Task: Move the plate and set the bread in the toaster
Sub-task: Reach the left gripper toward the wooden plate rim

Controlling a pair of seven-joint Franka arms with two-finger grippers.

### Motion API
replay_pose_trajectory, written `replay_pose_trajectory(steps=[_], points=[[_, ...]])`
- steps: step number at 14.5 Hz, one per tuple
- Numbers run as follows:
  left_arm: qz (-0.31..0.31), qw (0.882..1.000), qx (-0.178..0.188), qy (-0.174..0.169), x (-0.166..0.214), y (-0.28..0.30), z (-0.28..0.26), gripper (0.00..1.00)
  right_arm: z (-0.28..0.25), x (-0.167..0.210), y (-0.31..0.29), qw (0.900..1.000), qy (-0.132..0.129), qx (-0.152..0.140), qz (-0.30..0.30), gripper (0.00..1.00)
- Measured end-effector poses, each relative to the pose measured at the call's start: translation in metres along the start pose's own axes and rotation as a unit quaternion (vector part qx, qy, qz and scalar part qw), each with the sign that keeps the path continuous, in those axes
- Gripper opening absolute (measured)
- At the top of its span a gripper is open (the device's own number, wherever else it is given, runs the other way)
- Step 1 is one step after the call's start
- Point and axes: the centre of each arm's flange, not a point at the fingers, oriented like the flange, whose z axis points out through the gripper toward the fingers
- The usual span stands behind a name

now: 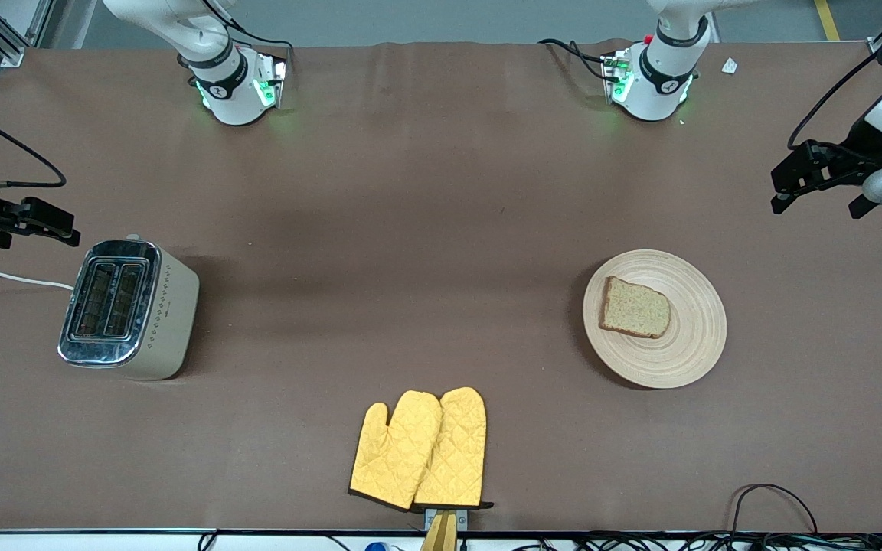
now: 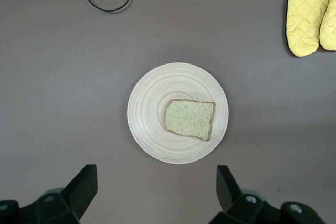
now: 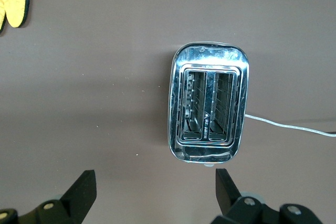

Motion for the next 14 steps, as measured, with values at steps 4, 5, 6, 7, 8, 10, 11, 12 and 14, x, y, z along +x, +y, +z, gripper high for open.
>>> replay_pose_trajectory(steps=[4, 5, 6, 7, 8, 10, 11, 12, 14], points=[[-0.003, 1.000, -0.002, -0.003, 0.002, -0.003, 0.003, 1.00, -0.001, -0.001, 0.001, 1.000, -0.001, 0.000, 0.001, 1.00], [-0.005, 1.000, -0.003, -0.010, 0.004, -0.007, 0.011, 1.00, -0.001, -0.001, 0.001, 1.000, 0.000, 0.000, 0.001, 1.00], [-0.005, 1.000, -0.007, -0.021, 0.007, -0.013, 0.023, 1.00, -0.002, -0.001, -0.001, 1.000, 0.000, 0.000, -0.001, 1.00], [0.000, 0.999, -0.018, -0.035, 0.012, -0.023, 0.040, 1.00, -0.002, -0.001, -0.002, 1.000, 0.001, 0.000, -0.002, 1.00], [0.008, 0.998, -0.041, -0.049, 0.016, -0.039, 0.059, 1.00, -0.002, -0.001, -0.003, 1.000, 0.001, 0.000, -0.002, 1.00], [0.019, 0.992, -0.095, -0.081, 0.024, -0.082, 0.110, 1.00, -0.003, -0.001, -0.003, 1.000, 0.001, 0.000, -0.003, 1.00], [0.011, 0.987, -0.124, -0.097, 0.028, -0.105, 0.144, 1.00, -0.003, -0.001, -0.003, 1.000, 0.001, 0.000, -0.003, 1.00], [-0.002, 0.982, -0.151, -0.109, 0.033, -0.123, 0.181, 1.00, -0.003, -0.001, -0.003, 1.000, 0.001, 0.000, -0.003, 1.00], [-0.032, 0.971, -0.200, -0.130, 0.037, -0.153, 0.258, 1.00, -0.003, -0.001, -0.003, 1.000, 0.001, 0.000, -0.003, 1.00]])
